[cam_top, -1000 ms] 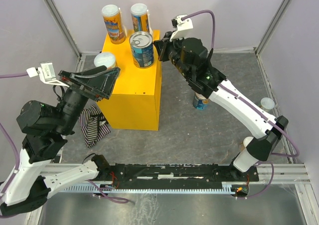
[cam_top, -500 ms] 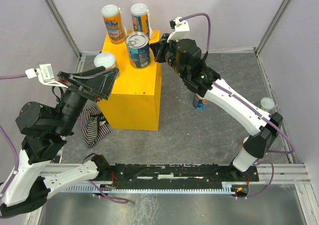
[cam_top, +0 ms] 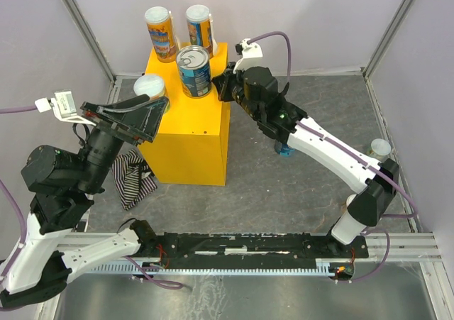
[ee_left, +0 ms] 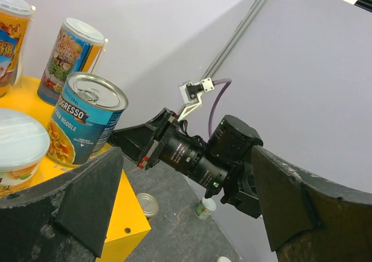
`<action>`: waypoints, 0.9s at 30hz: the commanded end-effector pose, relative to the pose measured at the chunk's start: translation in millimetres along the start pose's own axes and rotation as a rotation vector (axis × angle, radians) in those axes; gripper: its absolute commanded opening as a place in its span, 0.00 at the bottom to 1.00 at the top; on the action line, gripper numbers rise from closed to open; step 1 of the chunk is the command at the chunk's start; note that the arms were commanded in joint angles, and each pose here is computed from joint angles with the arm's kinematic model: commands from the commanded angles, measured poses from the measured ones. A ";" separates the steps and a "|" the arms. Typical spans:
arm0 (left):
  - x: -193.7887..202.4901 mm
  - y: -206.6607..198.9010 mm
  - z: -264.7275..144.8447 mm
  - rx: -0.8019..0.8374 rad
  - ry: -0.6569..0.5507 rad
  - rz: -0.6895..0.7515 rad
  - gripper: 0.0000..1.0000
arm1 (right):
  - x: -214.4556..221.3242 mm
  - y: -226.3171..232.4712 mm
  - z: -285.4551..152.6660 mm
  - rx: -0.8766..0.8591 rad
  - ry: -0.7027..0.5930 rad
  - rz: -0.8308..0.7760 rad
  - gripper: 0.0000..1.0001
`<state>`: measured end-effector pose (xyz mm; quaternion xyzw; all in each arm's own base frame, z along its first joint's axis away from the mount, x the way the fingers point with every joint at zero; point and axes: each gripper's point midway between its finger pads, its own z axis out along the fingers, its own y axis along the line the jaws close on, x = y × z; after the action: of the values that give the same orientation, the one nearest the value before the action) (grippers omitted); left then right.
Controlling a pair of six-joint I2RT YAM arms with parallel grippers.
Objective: Place and organize the canned foods onto the counter
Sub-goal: Place the canned food on the counter.
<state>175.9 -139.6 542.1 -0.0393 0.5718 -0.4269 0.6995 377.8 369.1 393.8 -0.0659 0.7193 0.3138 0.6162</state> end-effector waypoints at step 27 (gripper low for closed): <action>-7.1 -0.8 -1.1 0.004 -0.023 0.012 0.96 | -19.4 62.7 -4.2 -0.156 -0.028 0.031 0.03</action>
<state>175.9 -139.8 541.5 -0.0386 0.5728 -0.4265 0.6990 351.2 402.3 413.3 -0.0956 0.7053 0.3559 0.6056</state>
